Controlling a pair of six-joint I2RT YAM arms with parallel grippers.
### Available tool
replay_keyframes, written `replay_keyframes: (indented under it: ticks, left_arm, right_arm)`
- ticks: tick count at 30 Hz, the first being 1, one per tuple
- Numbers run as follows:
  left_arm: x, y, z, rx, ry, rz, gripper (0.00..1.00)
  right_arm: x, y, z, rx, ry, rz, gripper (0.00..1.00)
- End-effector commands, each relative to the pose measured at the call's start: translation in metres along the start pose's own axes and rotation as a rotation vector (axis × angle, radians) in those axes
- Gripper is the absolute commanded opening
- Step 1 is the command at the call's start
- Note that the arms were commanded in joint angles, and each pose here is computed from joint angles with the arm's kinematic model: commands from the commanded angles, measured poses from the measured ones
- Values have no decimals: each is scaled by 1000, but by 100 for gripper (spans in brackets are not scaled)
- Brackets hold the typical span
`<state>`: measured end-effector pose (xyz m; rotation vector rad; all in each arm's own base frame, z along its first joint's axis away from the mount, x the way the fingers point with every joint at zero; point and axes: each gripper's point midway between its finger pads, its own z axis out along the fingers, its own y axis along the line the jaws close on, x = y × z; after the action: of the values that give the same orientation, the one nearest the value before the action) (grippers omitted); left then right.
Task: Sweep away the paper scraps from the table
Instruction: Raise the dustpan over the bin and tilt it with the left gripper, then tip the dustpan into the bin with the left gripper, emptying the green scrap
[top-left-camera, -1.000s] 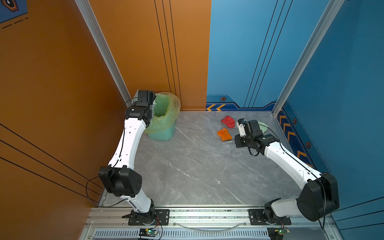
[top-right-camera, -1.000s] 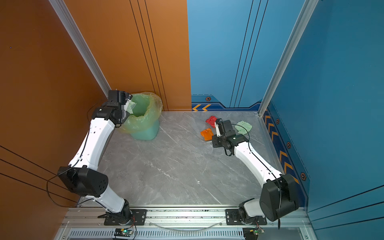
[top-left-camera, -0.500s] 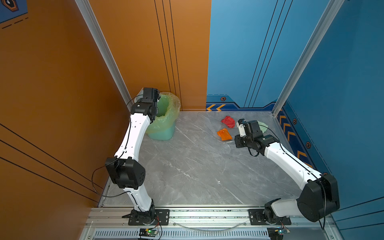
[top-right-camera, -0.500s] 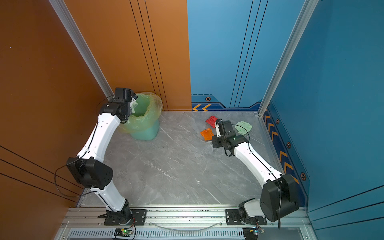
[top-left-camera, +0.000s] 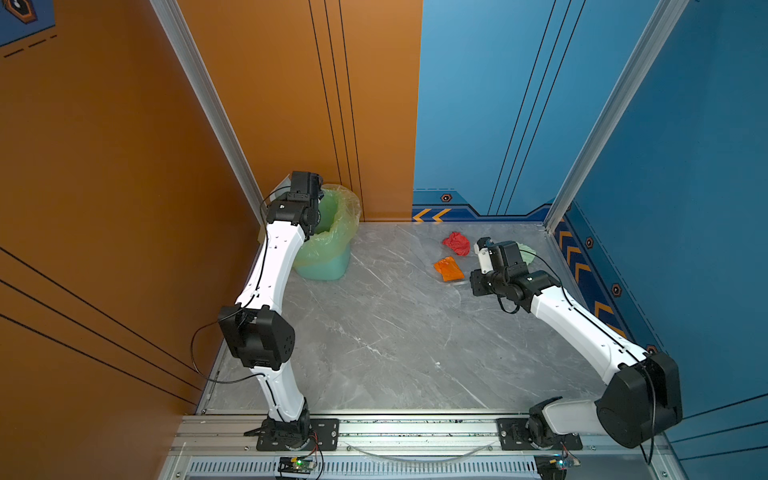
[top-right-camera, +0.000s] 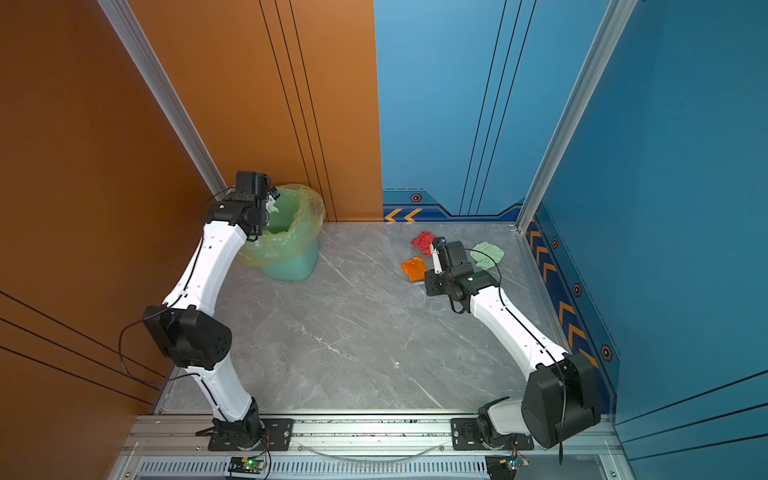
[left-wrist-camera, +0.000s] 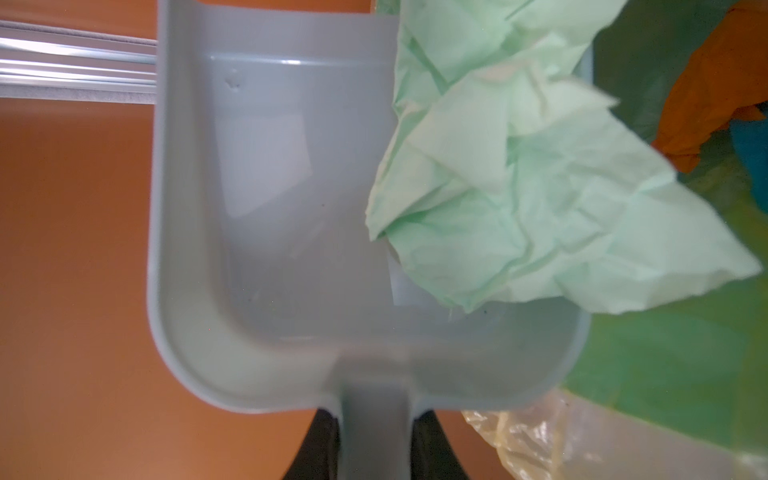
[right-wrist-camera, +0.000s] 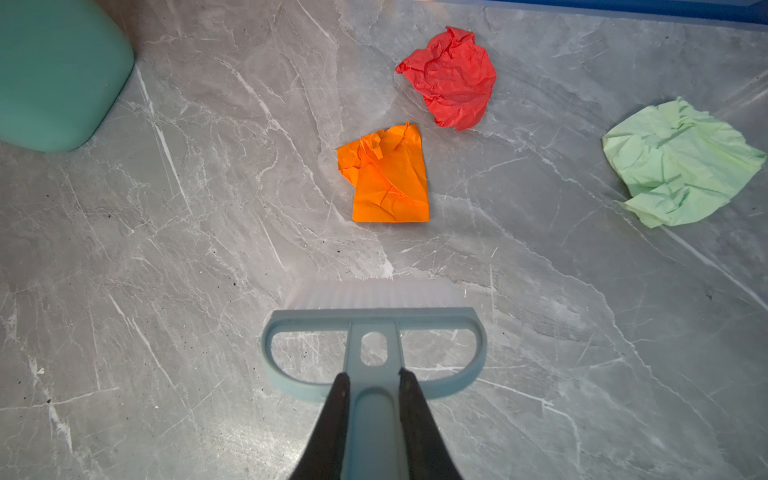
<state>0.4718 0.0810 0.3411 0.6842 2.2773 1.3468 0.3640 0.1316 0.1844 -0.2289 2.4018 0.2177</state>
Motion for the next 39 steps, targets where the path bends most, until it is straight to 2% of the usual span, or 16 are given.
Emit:
replay_keyframes:
  ticks: [1,4,8,21,29,39]
  left_arm:
    - [-2,12,-4,-42,13,40,9]
    - [-3,14,-2,-61,32,89,9]
    - [-6,15,-5,-56,12,87,9]
    - [-18,25,-9,-88,1,208,10]
    - [-21,36,-17,-94,-41,132,10]
    - [-38,43,-53,-25,-250,-61,10]
  right_arm:
    - [-4,3,-6,-13,-28,13,0]
    - [-3,3,-5,-12,-25,11,0]
    - [-2,2,-4,-12,-21,14,0]
    - [-1,2,-4,-14,-21,15,0]
    - [-3,-2,-5,-5,-33,29,0]
    - [-31,-21,-4,49,-116,158,0]
